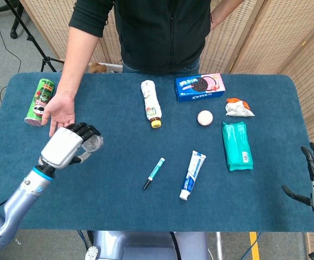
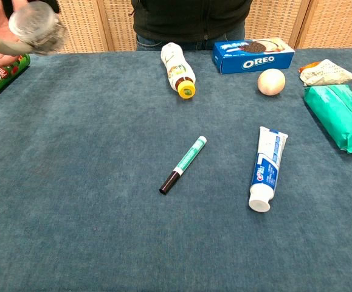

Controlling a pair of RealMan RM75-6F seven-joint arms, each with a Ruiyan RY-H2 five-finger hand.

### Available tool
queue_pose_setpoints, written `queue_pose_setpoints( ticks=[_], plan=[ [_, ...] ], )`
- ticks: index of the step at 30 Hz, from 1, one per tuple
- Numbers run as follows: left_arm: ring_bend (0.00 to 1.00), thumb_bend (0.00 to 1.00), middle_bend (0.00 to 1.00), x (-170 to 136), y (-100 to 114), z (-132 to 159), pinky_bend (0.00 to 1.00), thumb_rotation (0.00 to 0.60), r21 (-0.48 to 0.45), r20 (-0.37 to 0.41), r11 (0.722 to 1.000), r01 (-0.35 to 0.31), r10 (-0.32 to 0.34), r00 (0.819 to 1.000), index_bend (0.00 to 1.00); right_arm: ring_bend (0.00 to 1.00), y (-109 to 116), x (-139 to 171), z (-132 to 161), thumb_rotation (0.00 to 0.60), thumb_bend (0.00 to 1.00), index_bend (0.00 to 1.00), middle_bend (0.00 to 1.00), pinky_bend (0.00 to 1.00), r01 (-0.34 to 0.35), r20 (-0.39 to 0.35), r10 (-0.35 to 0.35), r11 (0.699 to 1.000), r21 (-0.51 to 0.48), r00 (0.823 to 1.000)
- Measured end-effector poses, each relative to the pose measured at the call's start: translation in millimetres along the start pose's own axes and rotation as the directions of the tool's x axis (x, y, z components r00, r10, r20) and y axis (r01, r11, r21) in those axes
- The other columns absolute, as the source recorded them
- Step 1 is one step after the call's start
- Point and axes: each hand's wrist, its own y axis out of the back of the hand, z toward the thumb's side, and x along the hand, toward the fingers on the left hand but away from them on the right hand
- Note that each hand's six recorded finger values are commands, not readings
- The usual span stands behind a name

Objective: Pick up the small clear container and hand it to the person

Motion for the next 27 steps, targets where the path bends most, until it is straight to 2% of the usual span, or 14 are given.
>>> queue_pose_setpoints(
  ticks=[8, 14, 16, 17, 19, 21, 22, 24, 27],
  plan=[
    [0.31, 0.39, 0.45, -16, 5, -64, 0.46, 0.600, -0.065, -0.164, 0.997, -0.036, 0.025, 0.986, 0.62, 0.00, -1, 1, 2, 0.600, 0.00, 0.00, 0.00, 0.00, -0.005, -0.003, 0.005, 1.000, 0.002, 1.000],
    [0.31, 0.38, 0.45, -25, 5, -106, 0.46, 0.600, -0.070, -0.277, 0.996, -0.056, 0.034, 0.960, 0.62, 0.00, -3, 1, 3, 0.600, 0.00, 0.00, 0.00, 0.00, -0.011, -0.004, 0.011, 1.000, 0.006, 1.000],
    [0.30, 0.34, 0.42, -25, 3, -115, 0.46, 0.600, -0.068, -0.309, 0.996, -0.060, 0.036, 0.950, 0.61, 0.00, -4, 1, 3, 0.600, 0.00, 0.00, 0.00, 0.00, -0.012, -0.004, 0.012, 1.000, 0.009, 1.000],
    [0.26, 0.31, 0.36, -25, 1, -118, 0.43, 0.600, -0.071, -0.322, 0.996, -0.060, 0.034, 0.946, 0.57, 0.00, -4, 1, 3, 0.600, 0.00, 0.00, 0.00, 0.00, -0.013, -0.004, 0.013, 1.000, 0.009, 1.000],
    [0.07, 0.16, 0.10, -25, -5, -121, 0.22, 0.600, -0.083, -0.339, 0.995, -0.049, 0.018, 0.941, 0.31, 0.00, -4, 1, 3, 0.600, 0.00, 0.00, 0.00, 0.00, -0.013, -0.003, 0.013, 1.000, 0.010, 1.000],
    [0.00, 0.05, 0.00, -24, -9, -121, 0.05, 0.600, -0.098, -0.346, 0.995, -0.032, -0.004, 0.938, 0.09, 0.00, -4, 1, 3, 0.600, 0.00, 0.00, 0.00, 0.00, -0.014, -0.002, 0.014, 1.000, 0.010, 1.000],
    [0.00, 0.02, 0.00, -24, -11, -121, 0.01, 0.600, -0.115, -0.347, 0.993, -0.026, -0.015, 0.938, 0.03, 0.00, -4, 1, 2, 0.600, 0.00, 0.00, 0.00, 0.00, -0.014, -0.001, 0.014, 1.000, 0.010, 1.000],
    [0.00, 0.00, 0.00, -23, -10, -120, 0.00, 0.600, -0.137, -0.345, 0.990, -0.034, -0.015, 0.939, 0.00, 0.00, -4, 1, 2, 0.600, 0.00, 0.00, 0.00, 0.00, -0.014, 0.000, 0.014, 1.000, 0.010, 1.000],
    [0.00, 0.00, 0.00, -22, -1, -117, 0.00, 0.600, -0.163, -0.334, 0.983, -0.086, 0.027, 0.942, 0.00, 0.00, -4, 1, 2, 0.600, 0.00, 0.00, 0.00, 0.00, -0.014, 0.001, 0.014, 1.000, 0.009, 1.000]
  ],
)
